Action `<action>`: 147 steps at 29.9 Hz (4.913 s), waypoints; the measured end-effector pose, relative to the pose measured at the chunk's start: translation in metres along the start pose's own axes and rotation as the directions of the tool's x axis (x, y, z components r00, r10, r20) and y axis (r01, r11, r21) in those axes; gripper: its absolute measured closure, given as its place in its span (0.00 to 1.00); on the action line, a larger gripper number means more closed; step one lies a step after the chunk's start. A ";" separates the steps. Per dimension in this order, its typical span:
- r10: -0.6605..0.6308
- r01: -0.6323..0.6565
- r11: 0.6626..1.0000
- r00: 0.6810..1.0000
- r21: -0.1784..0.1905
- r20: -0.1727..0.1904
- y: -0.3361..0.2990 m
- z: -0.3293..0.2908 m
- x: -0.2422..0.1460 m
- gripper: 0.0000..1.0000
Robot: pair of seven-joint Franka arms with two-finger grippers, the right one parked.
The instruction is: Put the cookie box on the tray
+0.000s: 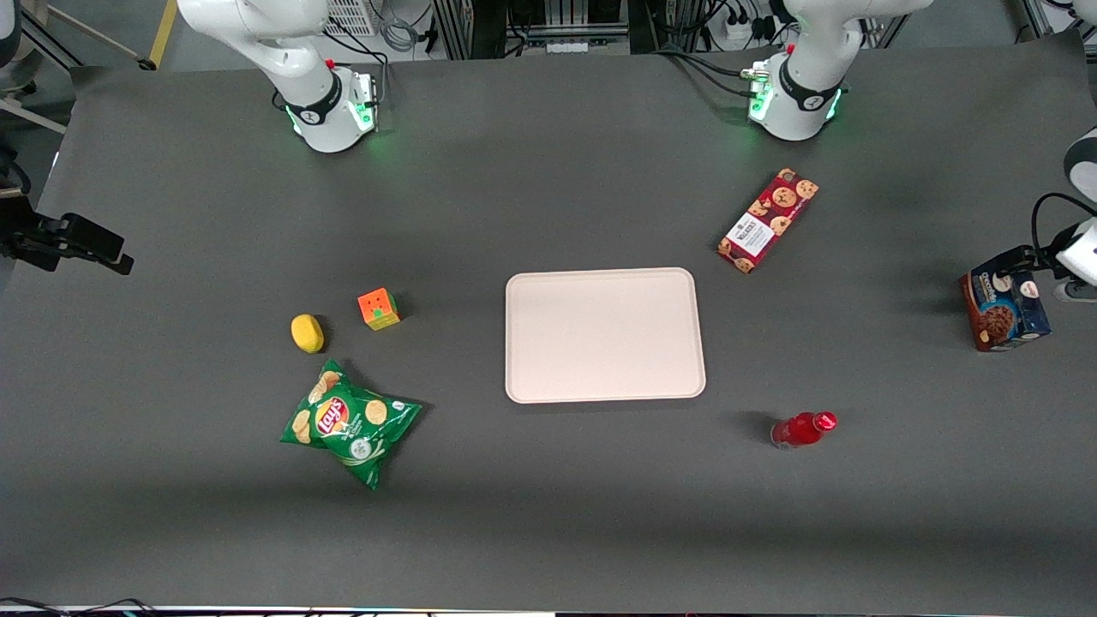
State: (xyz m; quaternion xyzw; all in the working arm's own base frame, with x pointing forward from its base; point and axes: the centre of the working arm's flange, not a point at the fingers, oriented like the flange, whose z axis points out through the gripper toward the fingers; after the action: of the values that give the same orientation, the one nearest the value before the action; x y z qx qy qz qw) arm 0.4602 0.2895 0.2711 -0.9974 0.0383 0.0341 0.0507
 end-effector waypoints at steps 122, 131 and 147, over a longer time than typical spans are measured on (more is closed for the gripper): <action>-0.290 0.315 0.935 0.943 -0.162 0.162 0.511 -0.346 0.083 0.76; -0.300 0.318 0.924 0.947 -0.211 0.113 0.543 -0.264 0.108 0.76; -0.273 0.269 0.958 0.962 -0.097 -0.031 0.626 -0.154 0.098 0.76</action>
State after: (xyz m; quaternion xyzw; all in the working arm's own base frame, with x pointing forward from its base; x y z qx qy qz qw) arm 0.5178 -0.3544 0.3555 -0.9950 -0.0990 0.0065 0.0080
